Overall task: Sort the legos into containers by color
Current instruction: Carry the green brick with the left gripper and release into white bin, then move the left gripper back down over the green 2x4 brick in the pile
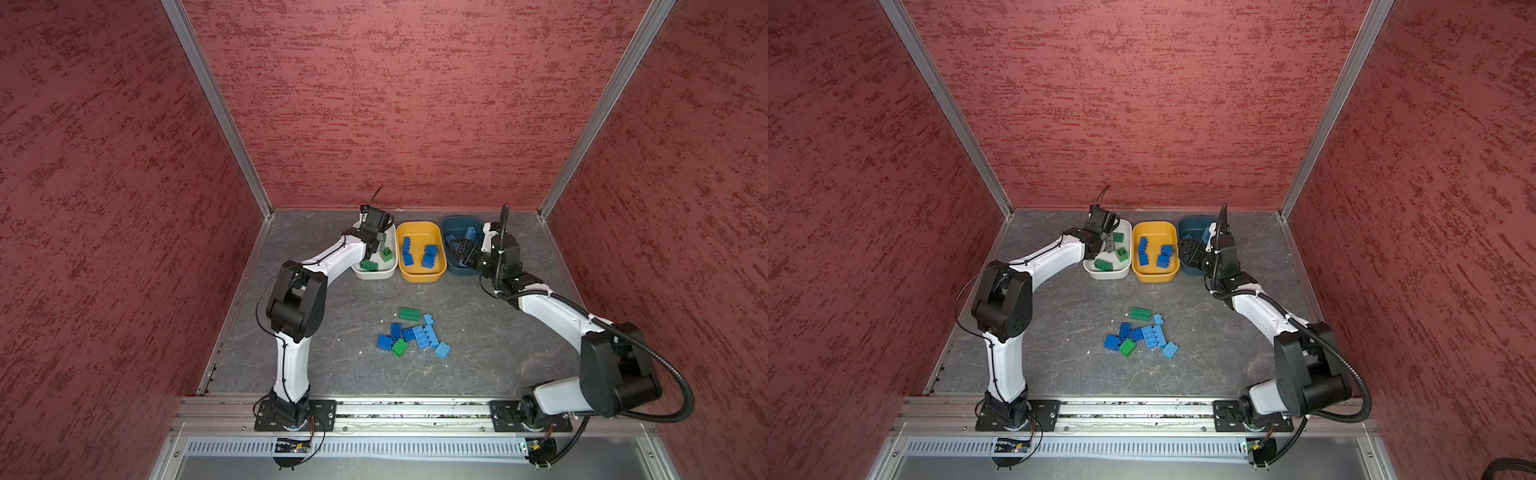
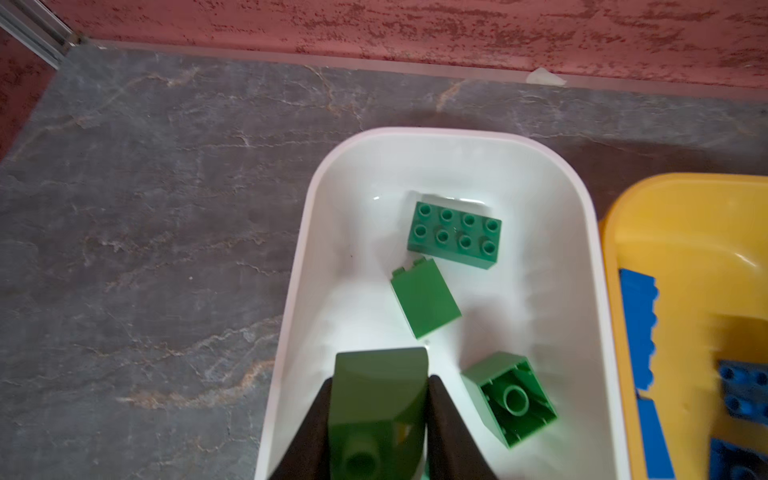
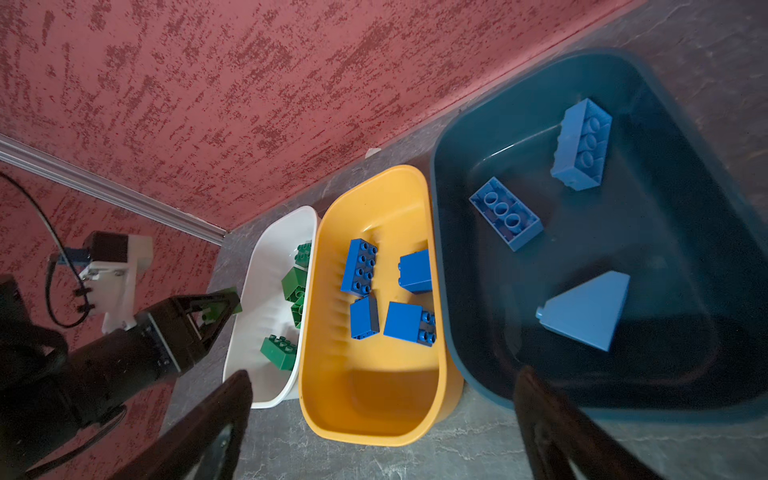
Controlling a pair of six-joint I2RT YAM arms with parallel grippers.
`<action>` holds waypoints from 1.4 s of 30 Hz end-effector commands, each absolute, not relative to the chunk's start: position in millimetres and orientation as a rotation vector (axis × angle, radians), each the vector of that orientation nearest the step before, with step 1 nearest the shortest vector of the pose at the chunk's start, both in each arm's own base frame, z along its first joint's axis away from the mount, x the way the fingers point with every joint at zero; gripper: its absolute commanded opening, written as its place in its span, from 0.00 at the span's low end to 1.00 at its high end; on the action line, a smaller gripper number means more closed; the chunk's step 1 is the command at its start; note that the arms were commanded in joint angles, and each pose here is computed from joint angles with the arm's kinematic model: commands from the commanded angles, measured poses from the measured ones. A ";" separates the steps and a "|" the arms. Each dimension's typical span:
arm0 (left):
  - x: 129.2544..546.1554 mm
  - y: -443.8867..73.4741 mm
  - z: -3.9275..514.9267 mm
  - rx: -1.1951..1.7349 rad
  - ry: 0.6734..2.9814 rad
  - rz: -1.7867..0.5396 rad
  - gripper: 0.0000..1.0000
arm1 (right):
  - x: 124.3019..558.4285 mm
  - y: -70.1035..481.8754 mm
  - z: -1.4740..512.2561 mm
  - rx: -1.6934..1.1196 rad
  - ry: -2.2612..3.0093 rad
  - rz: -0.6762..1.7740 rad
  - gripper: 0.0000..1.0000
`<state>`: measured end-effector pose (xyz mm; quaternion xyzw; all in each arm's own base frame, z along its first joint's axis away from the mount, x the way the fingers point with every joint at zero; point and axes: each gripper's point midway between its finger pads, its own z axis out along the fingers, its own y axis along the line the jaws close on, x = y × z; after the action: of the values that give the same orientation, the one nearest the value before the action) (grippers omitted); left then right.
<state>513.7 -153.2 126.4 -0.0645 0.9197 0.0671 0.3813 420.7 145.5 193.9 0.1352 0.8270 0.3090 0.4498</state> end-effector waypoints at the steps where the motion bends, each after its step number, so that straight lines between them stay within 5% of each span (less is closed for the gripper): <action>1: 531.7 -137.4 128.6 -0.145 2.325 0.293 0.34 | 420.4 143.5 213.8 0.325 1.999 0.747 0.99; 6: 555.7 -127.9 123.7 -0.183 2.340 0.327 0.38 | 416.7 141.6 218.7 0.312 2.001 0.727 0.99; 15: 540.2 -164.1 160.0 -0.130 2.316 0.119 0.77 | 400.8 138.9 208.6 0.314 2.040 0.709 0.99; 24: 441.1 -234.8 172.1 0.179 2.348 -0.081 0.91 | 385.2 134.4 203.8 0.357 2.042 0.675 0.99; 28: 375.3 -255.1 144.5 0.309 2.507 -0.179 1.00 | 379.1 125.0 203.1 0.395 2.023 0.646 0.99; 34: 290.6 -265.2 89.6 0.357 2.872 -0.242 1.00 | 376.0 117.0 202.8 0.429 2.007 0.615 0.99; 42: 268.2 -287.2 54.9 0.434 3.013 -0.302 1.00 | 375.8 114.5 200.0 0.460 1.998 0.615 0.99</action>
<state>277.4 -277.7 58.1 0.1443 0.9838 -0.0764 0.0733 375.0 119.5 192.8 0.1724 0.8297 0.2549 0.4658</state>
